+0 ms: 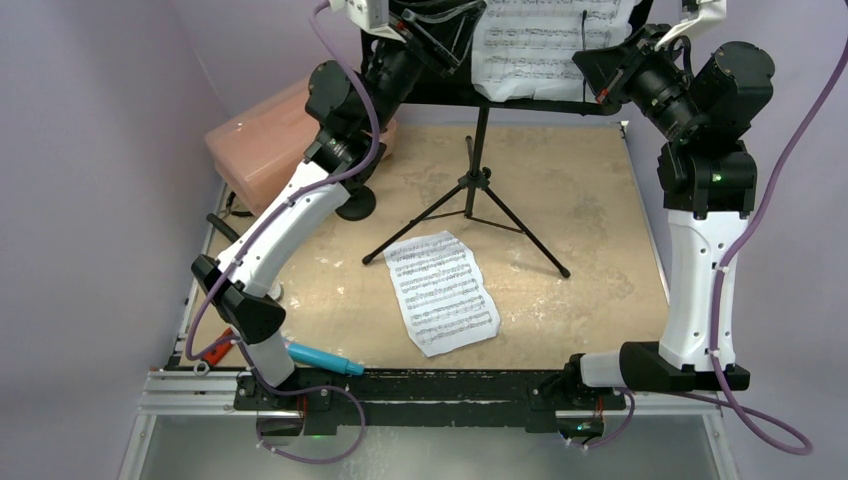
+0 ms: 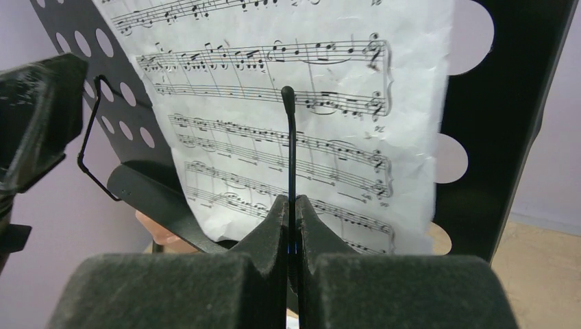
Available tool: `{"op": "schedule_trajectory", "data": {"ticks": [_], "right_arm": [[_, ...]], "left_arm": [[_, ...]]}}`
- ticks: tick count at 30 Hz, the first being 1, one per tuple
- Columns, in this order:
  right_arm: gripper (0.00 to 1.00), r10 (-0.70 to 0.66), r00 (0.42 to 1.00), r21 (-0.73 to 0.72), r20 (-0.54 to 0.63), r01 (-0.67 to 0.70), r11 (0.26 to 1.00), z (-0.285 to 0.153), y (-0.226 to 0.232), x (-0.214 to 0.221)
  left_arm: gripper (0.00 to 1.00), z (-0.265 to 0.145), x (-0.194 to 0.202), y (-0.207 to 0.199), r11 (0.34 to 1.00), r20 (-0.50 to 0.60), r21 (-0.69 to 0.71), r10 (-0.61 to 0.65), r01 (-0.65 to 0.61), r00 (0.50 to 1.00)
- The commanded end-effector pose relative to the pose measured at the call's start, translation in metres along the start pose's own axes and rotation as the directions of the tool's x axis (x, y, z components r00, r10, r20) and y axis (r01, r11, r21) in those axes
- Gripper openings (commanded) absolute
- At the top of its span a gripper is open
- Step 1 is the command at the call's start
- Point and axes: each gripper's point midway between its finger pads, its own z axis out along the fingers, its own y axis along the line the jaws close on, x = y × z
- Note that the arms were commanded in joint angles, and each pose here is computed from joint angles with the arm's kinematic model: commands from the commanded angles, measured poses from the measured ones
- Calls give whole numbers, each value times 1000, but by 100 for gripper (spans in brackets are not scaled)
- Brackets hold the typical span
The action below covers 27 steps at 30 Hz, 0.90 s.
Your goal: Set up the instrument practice props
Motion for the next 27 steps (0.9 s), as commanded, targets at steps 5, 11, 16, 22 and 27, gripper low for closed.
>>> {"op": "schedule_trajectory", "data": {"ticks": [5,11,16,22,27], "right_arm": [[0,-40,994,-90,102,49,995,-13,29,-31],[0,-32,994,-96,102,42,995,-13,31,-31],[0,-28,994,-105,110,40,994,-15,33,-34],[0,-23,993,-110,117,36,993,-16,35,-35],[0,-20,993,-116,120,34,993,-16,37,-36]], "left_arm": [[32,-6,-24,-7,1000,35,-9,11,-11,999],[32,-4,-9,-5,1000,6,-6,-12,12,1000],[31,-3,-2,-3,1000,-7,-4,-17,17,1000],[31,-4,8,5,999,-32,-43,-13,11,999],[30,-4,13,5,999,-36,-40,-27,26,999]]}}
